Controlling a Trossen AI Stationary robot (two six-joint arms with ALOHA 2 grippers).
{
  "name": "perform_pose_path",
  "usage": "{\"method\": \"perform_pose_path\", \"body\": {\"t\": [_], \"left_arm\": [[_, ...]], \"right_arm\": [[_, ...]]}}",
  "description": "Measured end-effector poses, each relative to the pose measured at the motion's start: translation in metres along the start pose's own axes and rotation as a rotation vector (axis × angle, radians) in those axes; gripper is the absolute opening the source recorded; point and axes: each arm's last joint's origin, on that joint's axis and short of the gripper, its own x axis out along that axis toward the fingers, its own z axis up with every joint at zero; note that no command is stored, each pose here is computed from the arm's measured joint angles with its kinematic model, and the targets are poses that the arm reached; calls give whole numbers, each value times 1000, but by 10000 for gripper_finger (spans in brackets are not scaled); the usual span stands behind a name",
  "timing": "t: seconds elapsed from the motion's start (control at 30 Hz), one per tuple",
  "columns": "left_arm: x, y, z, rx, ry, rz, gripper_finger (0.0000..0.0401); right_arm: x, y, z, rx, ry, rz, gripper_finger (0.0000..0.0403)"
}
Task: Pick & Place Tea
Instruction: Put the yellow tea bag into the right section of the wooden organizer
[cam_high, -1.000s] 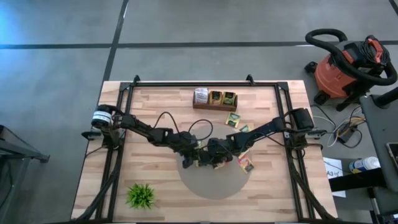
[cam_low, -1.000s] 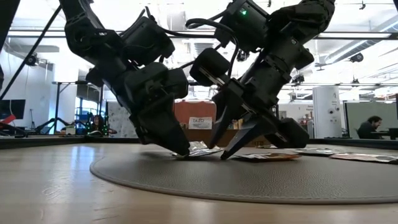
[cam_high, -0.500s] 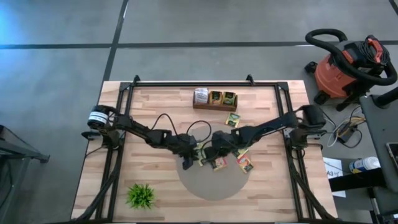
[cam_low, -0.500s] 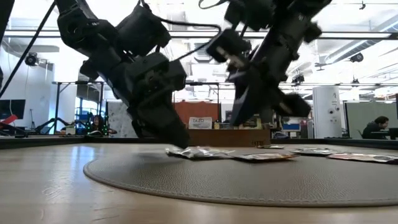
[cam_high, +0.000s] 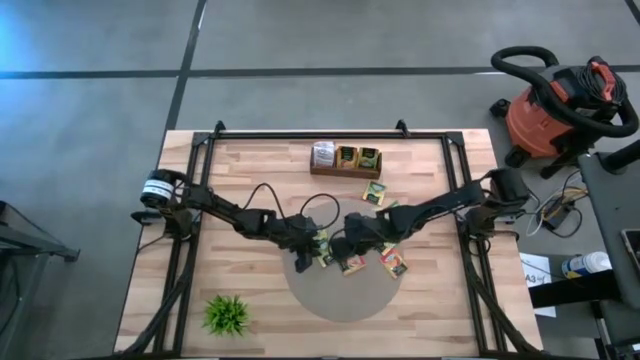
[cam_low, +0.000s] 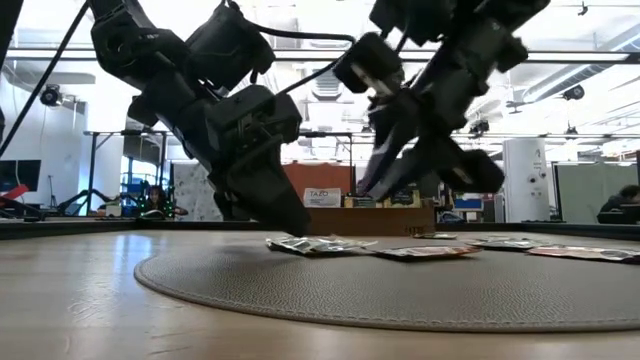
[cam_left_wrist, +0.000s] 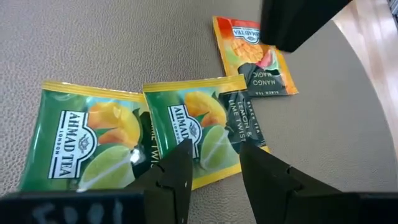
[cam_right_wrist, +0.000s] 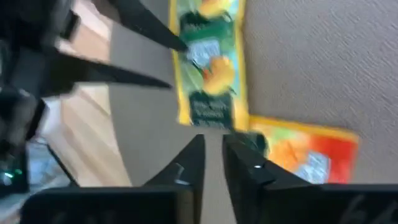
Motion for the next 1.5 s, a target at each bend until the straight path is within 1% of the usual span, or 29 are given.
{"method": "perform_pose_path", "body": {"t": [0.2, 0.3, 0.4, 0.5, 0.67, 0.73, 0.83, 0.97, 1.13, 1.3, 1.37, 1.43, 1.5], "left_arm": [[5, 3, -5, -4, 21, 9, 128], [8, 4, -7, -22, 28, 2, 128], [8, 4, -7, -43, 30, 1, 128], [8, 4, -7, -64, 31, 3, 128], [8, 4, -7, -118, 29, 9, 128], [8, 4, -7, -127, 29, 10, 128], [9, 4, -7, -141, 23, 14, 128], [9, 3, -7, -144, 13, 17, 128], [9, 3, -7, -156, 9, 17, 128], [9, 2, -7, -160, 7, 16, 128], [9, 2, -7, -166, 6, 16, 128], [9, 1, -8, -165, 5, 16, 128], [9, 1, -8, -164, 4, 15, 128]], "right_arm": [[19, -9, -3, 49, 25, -46, 144], [23, -10, -5, 70, 42, -52, 175], [24, -9, -7, 69, 29, -38, 194], [26, -9, -6, 79, 27, -32, 196], [30, -9, -6, 82, 30, -22, 177], [32, -11, -7, 82, 32, -30, 168], [36, -9, -6, 81, 28, 0, 155], [36, -9, -5, 68, 9, -4, 135], [36, -9, -4, 59, 3, 1, 98], [36, -9, -4, 11, 1, 6, 43], [36, -9, -4, 9, 0, 4, 22], [36, -10, -3, 30, -14, -8, 13], [36, -11, -3, 44, -16, -22, 15]]}}
